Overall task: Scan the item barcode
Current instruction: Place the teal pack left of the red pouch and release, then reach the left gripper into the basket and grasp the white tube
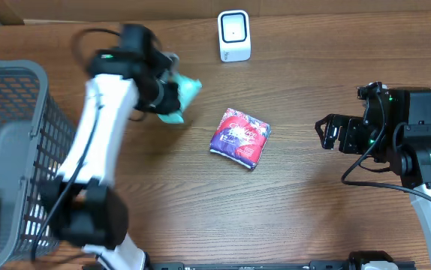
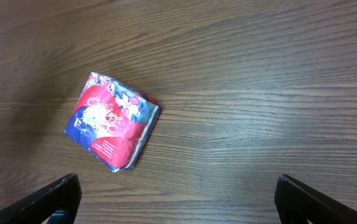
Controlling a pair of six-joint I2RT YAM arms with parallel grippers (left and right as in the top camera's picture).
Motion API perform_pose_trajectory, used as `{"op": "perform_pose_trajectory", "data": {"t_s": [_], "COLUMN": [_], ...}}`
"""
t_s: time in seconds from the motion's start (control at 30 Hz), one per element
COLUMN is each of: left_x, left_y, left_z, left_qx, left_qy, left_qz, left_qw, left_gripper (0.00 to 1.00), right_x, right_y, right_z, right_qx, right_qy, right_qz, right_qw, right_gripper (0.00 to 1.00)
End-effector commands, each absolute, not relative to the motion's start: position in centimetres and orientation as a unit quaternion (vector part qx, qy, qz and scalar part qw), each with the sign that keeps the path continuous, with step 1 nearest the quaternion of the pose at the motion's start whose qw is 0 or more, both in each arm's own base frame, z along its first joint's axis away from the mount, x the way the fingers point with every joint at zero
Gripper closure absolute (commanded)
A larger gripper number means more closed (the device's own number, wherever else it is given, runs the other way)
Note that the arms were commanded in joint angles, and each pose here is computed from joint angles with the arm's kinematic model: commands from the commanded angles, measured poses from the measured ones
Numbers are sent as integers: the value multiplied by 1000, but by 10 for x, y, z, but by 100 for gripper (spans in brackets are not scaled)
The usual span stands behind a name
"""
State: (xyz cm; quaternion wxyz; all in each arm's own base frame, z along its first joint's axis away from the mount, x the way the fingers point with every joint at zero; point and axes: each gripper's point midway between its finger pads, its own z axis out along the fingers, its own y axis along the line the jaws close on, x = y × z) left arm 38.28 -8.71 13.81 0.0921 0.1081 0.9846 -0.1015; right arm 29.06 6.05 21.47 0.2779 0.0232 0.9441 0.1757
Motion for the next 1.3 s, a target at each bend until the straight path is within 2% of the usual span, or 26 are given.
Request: {"op": "perform_pose_trajectory", "data": {"t_s": [0.0, 0.1, 0.17, 0.23, 0.27, 0.3, 0.4, 0.43, 0.57, 0.7, 0.83, 0.9, 0.97, 1.07, 1.17, 1.27], "left_x": [378, 378, 377, 375, 375, 377, 387, 399, 414, 393, 350, 329, 305, 265, 237, 225], "left_y": [-101, -116, -123, -131, -132, -133, -127, -117, -88, -35, 37, 74, 113, 162, 200, 233], "left_z": [96, 63, 51, 48, 50, 55, 86, 124, 228, 318, 368, 380, 383, 368, 339, 308], "left_qx": [131, 126, 113, 107, 107, 106, 90, 65, 23, -65, -176, -230, -299, -397, -480, -528], "left_qy": [986, 988, 989, 990, 990, 990, 993, 995, 988, 970, 943, 926, 905, 874, 842, 817], "left_qz": [-89, -91, -93, -96, -96, -95, -78, -65, -71, -76, -58, -42, -24, -17, -39, -47], "left_qw": [49, 21, 7, 2, 4, 7, 19, 45, 137, 222, 278, 296, 301, 278, 243, 227], "left_gripper": [96, 92, 75, 50, 42, 39, 39, 38, 36, 34, 31, 28, 15, 3, 2, 7], "right_x": [294, 294, 294, 294, 294, 294, 294, 294, 294, 292, 292, 292, 293, 293, 293, 293], "right_y": [63, 63, 63, 63, 63, 63, 63, 63, 63, 63, 63, 63, 63, 63, 63, 63], "right_z": [223, 223, 223, 223, 223, 223, 223, 223, 223, 222, 222, 222, 222, 222, 222, 222], "right_qx": [15, 15, 15, 16, 15, 15, 16, 16, 16, 16, 16, 16, 16, 16, 16, 16], "right_qy": [941, 941, 941, 941, 941, 940, 941, 941, 941, 942, 942, 942, 941, 942, 941, 942], "right_qz": [177, 177, 177, 177, 177, 178, 177, 177, 177, 177, 177, 177, 177, 177, 177, 177], "right_qw": [289, 289, 289, 289, 289, 289, 289, 289, 289, 285, 284, 285, 286, 286, 286, 286], "right_gripper": [0, 0, 0, 0, 0, 0, 0, 0, 0, 0, 0, 0, 0, 0, 0, 0]}}
